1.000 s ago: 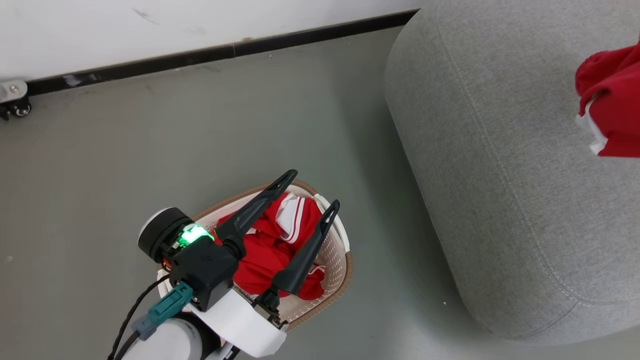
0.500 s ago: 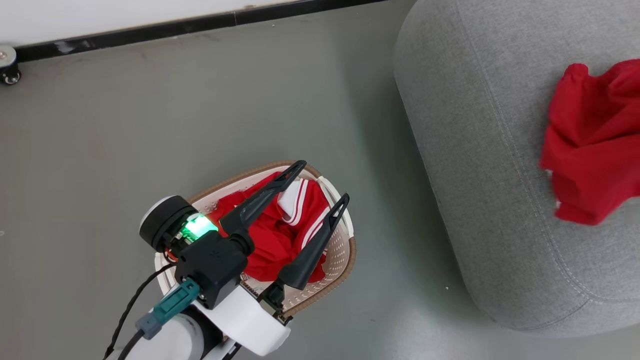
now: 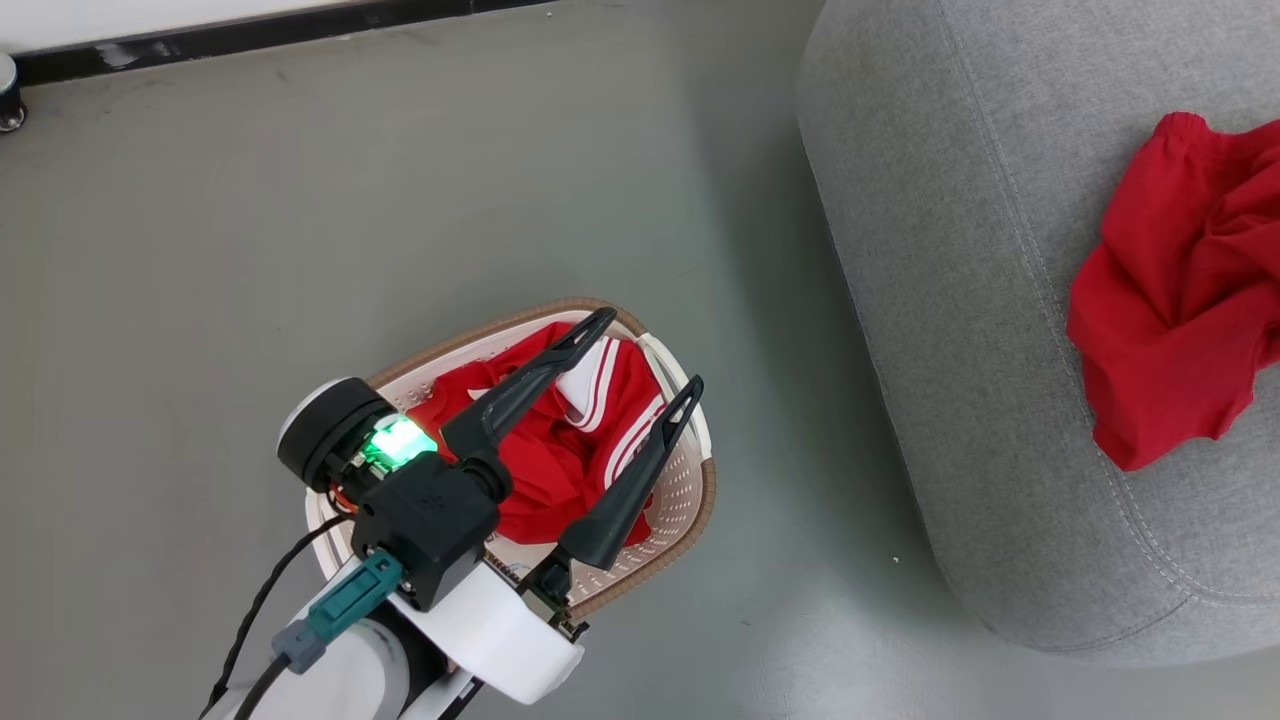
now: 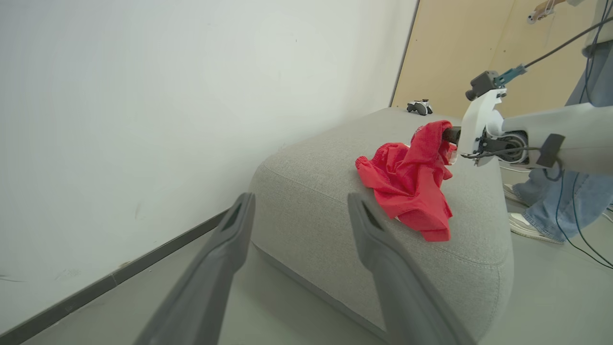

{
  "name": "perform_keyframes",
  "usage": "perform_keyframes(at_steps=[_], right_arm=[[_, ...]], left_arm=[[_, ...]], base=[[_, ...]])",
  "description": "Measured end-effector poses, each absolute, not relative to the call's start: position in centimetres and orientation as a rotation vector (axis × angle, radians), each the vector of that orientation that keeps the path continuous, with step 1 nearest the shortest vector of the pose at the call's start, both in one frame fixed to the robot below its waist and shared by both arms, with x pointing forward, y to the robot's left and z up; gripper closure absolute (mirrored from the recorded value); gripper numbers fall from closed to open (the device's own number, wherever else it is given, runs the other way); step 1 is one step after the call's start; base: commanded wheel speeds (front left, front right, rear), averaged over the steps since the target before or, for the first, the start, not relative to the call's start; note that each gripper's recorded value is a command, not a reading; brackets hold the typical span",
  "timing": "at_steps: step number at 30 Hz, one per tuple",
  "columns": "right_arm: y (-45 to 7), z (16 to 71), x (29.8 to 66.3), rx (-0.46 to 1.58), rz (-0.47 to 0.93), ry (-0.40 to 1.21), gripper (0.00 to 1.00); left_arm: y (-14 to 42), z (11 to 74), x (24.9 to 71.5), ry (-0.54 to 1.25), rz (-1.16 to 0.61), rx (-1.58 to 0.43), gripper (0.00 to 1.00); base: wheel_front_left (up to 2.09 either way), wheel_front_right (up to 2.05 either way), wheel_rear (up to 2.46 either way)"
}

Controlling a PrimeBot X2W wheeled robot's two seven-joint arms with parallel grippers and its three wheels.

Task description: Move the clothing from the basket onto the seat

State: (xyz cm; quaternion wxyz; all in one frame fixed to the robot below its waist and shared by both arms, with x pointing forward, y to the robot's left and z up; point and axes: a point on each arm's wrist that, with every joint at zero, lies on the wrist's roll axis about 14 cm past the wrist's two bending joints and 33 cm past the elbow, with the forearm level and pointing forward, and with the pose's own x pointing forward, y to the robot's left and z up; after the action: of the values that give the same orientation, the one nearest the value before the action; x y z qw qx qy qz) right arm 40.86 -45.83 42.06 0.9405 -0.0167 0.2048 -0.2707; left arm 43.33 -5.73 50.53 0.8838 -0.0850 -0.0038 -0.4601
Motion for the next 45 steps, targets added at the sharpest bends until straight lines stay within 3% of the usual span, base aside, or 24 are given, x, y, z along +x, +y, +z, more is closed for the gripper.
perform_keyframes(at_steps=[13,14,15,17,45], right_arm=[[-46.7,39.4,37.6,-0.047,-0.592,0.539,0.98],[-46.7,39.4,37.5,-0.037,-0.599,0.536,0.7],[-46.6,39.3,37.4,-0.025,-0.606,0.533,0.56],[-46.5,39.1,37.3,-0.014,-0.609,0.535,0.0],[-44.5,41.0,35.9,-0.013,-0.551,0.418,0.0]], left_arm=[[-5.7,50.3,43.6,-0.013,-0.948,-0.189,0.0],[-5.7,50.4,43.6,-0.016,-0.947,-0.191,0.0],[-5.7,50.4,43.7,-0.019,-0.947,-0.192,0.0],[-5.8,50.4,43.7,-0.018,-0.949,-0.191,0.0],[-6.9,52.4,43.2,-0.088,-0.961,-0.212,0.0]], base=[[0.0,0.0,0.0],[0.0,0.0,0.0],[0.0,0.0,0.0],[0.0,0.0,0.0],[0.0,0.0,0.0]])
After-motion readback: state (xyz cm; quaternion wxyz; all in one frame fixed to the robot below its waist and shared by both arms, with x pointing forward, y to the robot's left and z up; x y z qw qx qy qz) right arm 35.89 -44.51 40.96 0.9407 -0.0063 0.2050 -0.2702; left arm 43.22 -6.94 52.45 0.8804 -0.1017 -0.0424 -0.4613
